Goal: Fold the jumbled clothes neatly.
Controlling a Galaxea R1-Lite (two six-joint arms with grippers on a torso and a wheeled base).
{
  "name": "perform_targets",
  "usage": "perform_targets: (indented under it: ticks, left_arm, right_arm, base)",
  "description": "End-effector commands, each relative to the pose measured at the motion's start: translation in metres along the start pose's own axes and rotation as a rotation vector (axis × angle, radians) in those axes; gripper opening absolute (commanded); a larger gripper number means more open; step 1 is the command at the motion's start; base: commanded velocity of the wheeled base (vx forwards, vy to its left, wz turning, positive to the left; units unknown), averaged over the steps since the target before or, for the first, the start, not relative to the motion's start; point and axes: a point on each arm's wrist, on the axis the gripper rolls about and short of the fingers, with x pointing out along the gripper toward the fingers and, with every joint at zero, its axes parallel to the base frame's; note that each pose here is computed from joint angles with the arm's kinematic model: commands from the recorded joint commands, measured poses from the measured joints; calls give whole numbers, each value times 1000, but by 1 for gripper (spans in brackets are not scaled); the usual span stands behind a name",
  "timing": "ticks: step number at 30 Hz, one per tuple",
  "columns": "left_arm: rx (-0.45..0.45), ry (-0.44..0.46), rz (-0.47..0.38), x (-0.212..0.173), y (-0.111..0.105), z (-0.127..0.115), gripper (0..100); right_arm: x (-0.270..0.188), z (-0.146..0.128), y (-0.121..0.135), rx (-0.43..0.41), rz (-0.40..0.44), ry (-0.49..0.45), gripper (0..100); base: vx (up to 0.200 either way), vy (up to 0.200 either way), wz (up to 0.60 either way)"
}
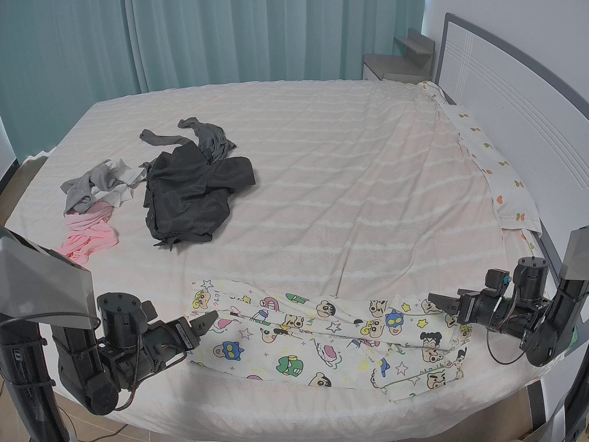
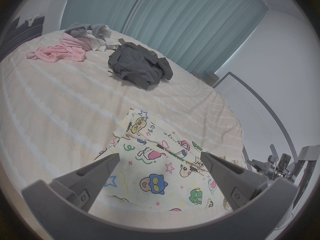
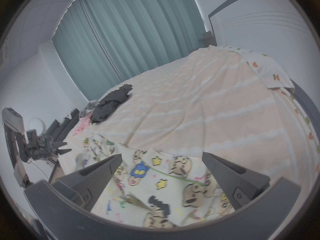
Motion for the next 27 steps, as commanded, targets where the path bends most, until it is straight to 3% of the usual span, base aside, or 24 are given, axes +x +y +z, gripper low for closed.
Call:
perform_targets:
  ticks: [1,4,8,20,27]
  left_arm:
    - [0,3,2,0,0,-1,100]
    - [0,7,3,1,1,-2,100]
    - [0,13,7,3,2,-3,100]
    - [5,24,0,3,-1,-6,100]
    - [-4,32,-13,3,-4,-8,100]
  right_arm:
    - [-5,-2,26,27,81,15,100]
    - [8,-24,29,77,91,110,100]
    - [26,-43,14,113,52,173,100]
    - [20,-52,-21,247,-56,168,100]
    - [1,-44,-14,247,-58,103,100]
  base:
    - [0,0,0]
    - [0,0,0]
    - [0,0,0]
    - [0,0,0]
    - [0,0,0]
